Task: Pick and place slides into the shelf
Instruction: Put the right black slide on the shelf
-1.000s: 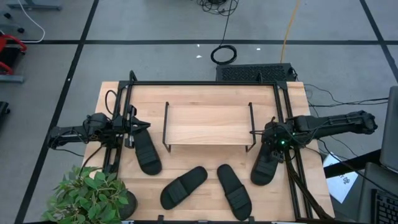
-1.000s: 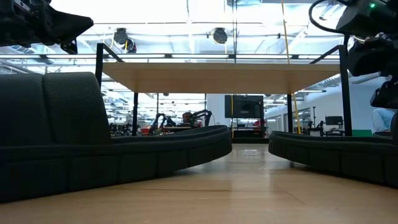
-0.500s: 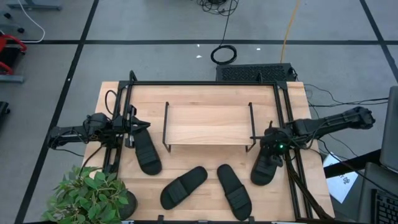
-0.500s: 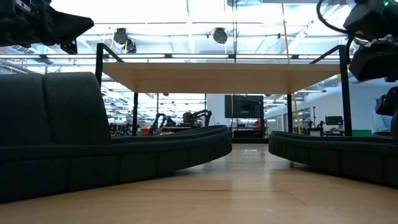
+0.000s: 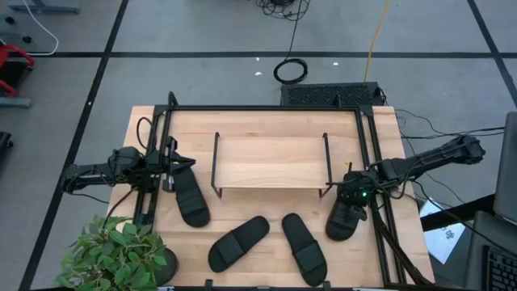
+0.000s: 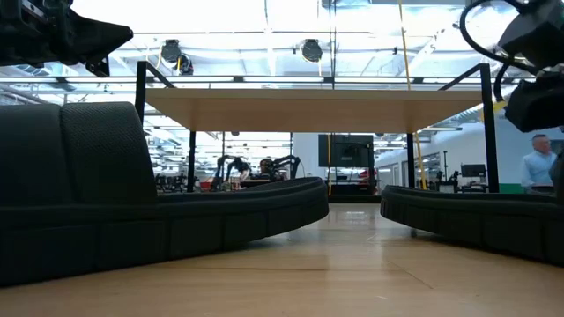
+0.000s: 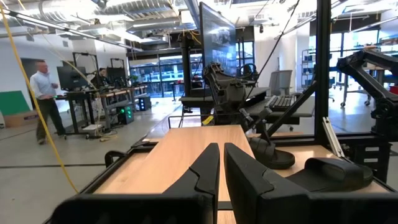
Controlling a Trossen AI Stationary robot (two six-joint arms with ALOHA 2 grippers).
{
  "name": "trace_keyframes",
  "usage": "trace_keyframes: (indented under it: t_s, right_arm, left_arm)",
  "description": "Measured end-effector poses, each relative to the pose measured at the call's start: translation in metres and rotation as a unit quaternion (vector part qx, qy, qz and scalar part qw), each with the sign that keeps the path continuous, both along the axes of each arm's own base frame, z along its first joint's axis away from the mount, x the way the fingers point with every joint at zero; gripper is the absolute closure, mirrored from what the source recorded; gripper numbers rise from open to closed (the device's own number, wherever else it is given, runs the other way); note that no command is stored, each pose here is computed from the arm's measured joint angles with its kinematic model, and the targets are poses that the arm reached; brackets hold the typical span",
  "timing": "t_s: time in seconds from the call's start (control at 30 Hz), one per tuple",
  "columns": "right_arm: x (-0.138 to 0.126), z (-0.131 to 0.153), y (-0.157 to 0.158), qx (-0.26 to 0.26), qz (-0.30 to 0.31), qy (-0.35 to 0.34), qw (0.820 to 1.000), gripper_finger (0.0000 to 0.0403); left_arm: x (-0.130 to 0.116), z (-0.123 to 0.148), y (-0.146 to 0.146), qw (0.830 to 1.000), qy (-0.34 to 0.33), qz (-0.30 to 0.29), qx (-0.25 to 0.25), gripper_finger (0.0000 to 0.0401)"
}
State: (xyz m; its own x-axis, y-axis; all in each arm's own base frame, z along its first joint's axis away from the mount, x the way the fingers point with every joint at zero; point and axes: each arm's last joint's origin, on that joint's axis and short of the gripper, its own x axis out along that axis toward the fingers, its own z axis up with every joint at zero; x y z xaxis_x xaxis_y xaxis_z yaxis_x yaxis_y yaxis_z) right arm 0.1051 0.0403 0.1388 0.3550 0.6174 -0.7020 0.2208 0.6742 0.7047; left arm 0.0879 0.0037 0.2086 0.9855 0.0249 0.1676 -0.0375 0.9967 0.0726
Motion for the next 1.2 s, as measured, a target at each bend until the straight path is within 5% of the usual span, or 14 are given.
trace_keyframes:
  t_s: [0.3,0.6,0.87,1.2]
  right_arm:
    - [-0.003,-0.019,0.003,0.053,0.012,-0.004,0.999,0.0217]
    - [-0.001,-0.014,0.004,0.037,0.043,-0.034,0.998,0.0389]
    - [-0.003,0.006,0.002,-0.016,0.044,-0.005,0.999,0.0397]
    - [-0.003,0.069,-0.002,-0.094,0.049,-0.021,0.994,0.0400]
  left_arm:
    - [0.000,0.000,0.000,1.000,0.000,0.000,0.000,0.0368]
    - [0.000,0.000,0.000,1.000,0.000,0.000,0.000,0.0368]
    - [0.000,0.000,0.000,1.000,0.000,0.000,0.000,0.0368]
    - [0.000,0.000,0.000,1.000,0.000,0.000,0.000,0.0368]
